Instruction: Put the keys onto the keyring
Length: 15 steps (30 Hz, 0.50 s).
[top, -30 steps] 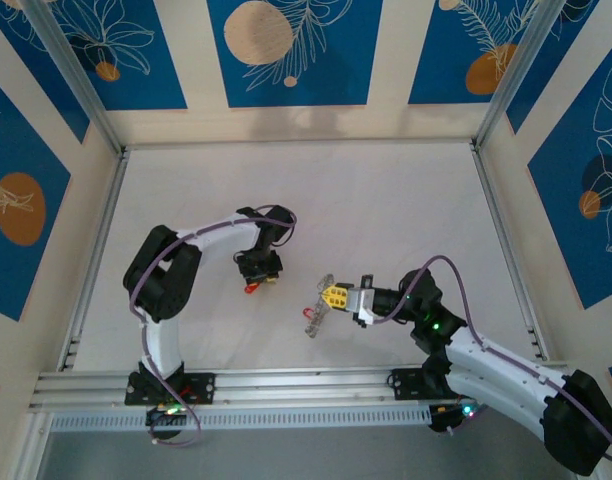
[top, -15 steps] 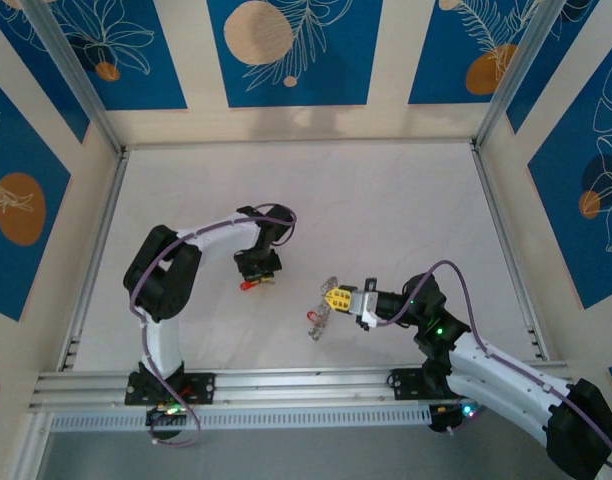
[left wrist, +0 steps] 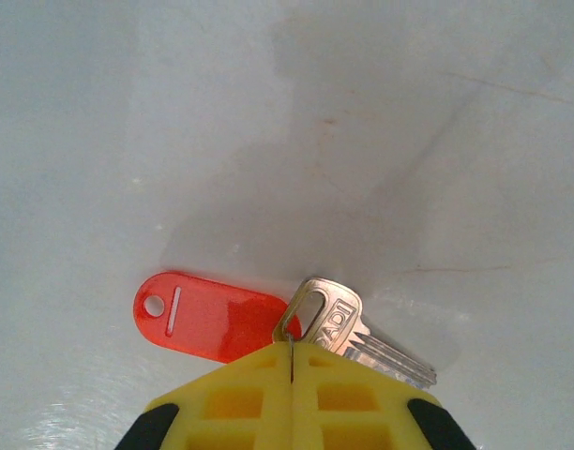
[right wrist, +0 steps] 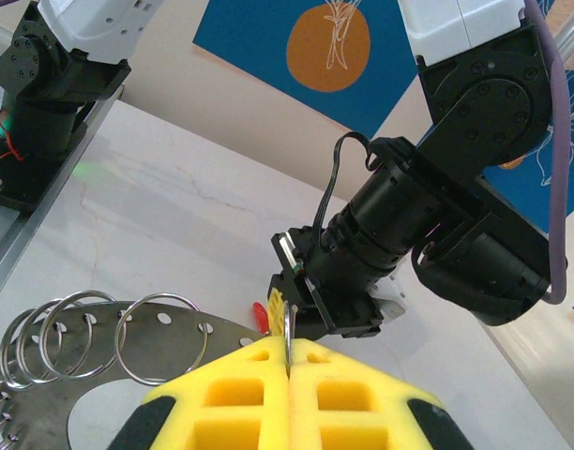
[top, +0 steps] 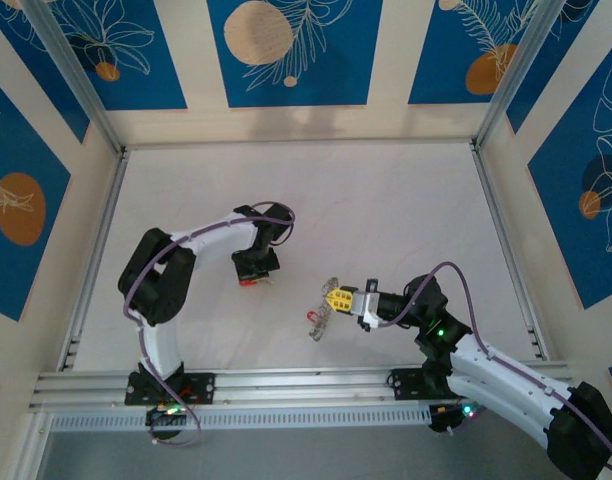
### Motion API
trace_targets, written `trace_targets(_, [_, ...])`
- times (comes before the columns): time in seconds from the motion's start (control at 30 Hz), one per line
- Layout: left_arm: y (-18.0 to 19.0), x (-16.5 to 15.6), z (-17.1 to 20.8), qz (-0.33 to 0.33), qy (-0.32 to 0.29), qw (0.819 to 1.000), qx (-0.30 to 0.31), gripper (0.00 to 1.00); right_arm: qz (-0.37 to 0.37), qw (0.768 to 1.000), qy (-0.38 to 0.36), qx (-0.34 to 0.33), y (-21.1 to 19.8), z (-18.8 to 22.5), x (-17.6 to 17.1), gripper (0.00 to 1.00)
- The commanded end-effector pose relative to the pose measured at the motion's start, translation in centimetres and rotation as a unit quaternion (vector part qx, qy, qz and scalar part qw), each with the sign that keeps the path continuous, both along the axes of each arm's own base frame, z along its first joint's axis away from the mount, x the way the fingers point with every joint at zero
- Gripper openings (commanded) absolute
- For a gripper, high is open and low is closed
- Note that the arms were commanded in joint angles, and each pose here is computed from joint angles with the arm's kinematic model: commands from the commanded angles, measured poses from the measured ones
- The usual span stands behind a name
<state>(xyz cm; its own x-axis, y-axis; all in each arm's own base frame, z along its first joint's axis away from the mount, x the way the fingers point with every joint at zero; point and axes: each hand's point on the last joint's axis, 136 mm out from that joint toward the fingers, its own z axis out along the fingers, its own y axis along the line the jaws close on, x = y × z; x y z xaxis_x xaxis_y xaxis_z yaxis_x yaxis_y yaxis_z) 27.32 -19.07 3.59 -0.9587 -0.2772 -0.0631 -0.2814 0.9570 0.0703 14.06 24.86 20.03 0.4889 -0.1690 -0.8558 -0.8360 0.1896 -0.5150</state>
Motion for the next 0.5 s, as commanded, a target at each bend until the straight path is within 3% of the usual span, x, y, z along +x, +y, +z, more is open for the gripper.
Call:
trace_targets(0.0, [0.7, -0.6, 1.0, -0.01, -0.004, 1.0, 0.012, 0.0, -0.006, 1.0, -0.002, 0.01, -0.2, 0.4, 0.0, 0.0])
trace_targets(0.17, [-1.0, 0.0, 1.7, -0.074, -0.018, 0.997, -0.03, 0.0, -0.008, 1.0, 0.007, 0.006, -0.2, 0.0, 0.1, 0.0])
trace_targets(0.27, [-2.8, 1.1, 4.1, -0.17, -0.084, 0.979, -0.079, 0.0, -0.009, 1.0, 0.017, 0.0, -0.2, -0.4, 0.1, 0.0])
trace_targets(0.37, [-4.3, 2.1, 8.2, -0.278, -0.188, 0.935, -0.111, 0.0, 0.0, 1.0, 0.027, -0.004, 0.0, -0.6, -0.1, 0.0])
trace_targets(0.47, [-6.1, 2.0, 12.6, -0.38, -0.28, 0.869, -0.149, 0.0, 0.015, 0.999, 0.032, -0.006, 0.3, -0.6, -0.2, 0.0])
